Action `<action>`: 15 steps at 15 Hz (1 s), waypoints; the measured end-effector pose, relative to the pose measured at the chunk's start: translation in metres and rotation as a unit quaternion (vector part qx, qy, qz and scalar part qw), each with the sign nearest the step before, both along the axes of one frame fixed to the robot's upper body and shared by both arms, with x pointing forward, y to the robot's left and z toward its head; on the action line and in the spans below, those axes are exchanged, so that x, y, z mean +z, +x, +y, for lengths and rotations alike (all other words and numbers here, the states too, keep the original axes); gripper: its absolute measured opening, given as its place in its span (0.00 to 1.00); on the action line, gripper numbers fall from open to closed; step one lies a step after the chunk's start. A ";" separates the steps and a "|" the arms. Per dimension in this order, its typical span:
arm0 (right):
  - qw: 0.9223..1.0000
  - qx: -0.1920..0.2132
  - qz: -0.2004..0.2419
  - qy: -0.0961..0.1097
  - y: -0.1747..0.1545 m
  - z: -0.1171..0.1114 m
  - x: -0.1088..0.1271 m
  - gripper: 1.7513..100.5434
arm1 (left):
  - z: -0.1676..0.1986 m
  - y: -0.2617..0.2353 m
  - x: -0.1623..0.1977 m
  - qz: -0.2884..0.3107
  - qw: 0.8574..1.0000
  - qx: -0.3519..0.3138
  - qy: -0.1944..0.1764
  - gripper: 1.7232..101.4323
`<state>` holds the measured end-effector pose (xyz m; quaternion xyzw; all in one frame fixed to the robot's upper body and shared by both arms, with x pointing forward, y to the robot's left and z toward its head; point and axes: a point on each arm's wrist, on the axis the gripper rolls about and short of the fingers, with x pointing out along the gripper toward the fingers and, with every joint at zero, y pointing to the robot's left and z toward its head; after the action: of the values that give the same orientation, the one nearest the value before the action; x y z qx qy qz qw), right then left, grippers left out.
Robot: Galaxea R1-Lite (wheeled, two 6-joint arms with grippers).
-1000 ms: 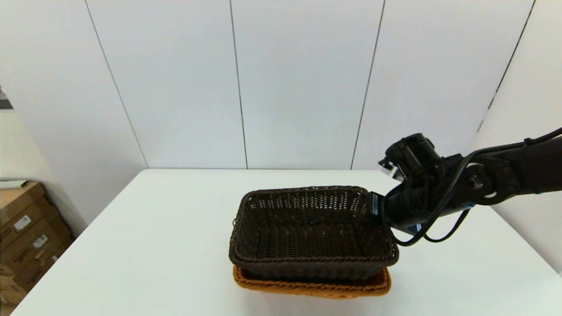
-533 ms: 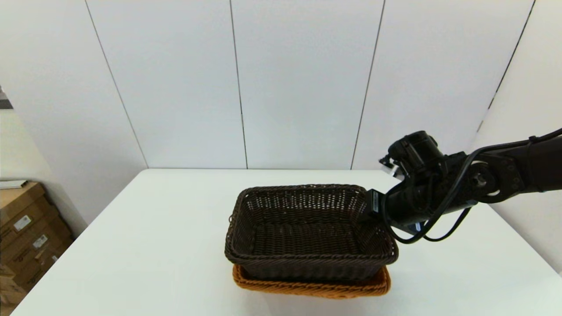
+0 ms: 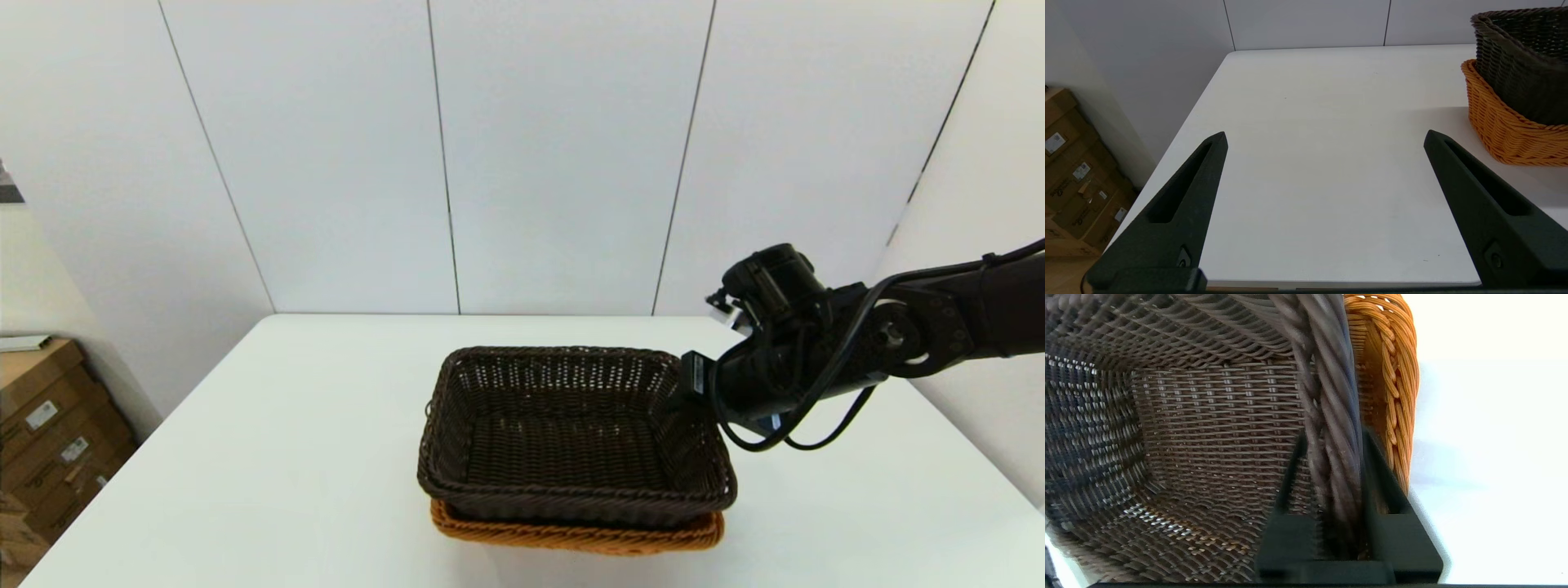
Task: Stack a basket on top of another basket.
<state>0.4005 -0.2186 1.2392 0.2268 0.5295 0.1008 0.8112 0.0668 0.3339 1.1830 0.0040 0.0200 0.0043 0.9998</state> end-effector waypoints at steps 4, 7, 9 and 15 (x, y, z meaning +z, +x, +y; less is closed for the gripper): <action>1.000 -0.001 0.000 -0.001 0.000 0.000 0.000 0.55 | 0.000 0.000 0.000 0.000 1.000 0.000 0.000 0.96; 1.000 -0.013 -0.009 0.003 0.004 -0.008 0.005 0.69 | 0.000 0.000 0.000 0.000 1.000 0.000 0.000 0.96; 0.999 -0.027 -0.023 0.006 0.006 -0.018 0.014 0.76 | 0.000 0.000 0.000 0.000 1.000 0.000 0.000 0.96; 0.996 -0.052 -0.078 0.015 -0.014 -0.041 0.060 0.87 | 0.000 0.000 0.000 0.000 1.000 0.000 0.000 0.96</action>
<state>0.3864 -0.2592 1.2988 0.2575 0.4510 0.0839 0.8505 0.0668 0.3339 1.1830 0.0040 0.0200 0.0043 0.9998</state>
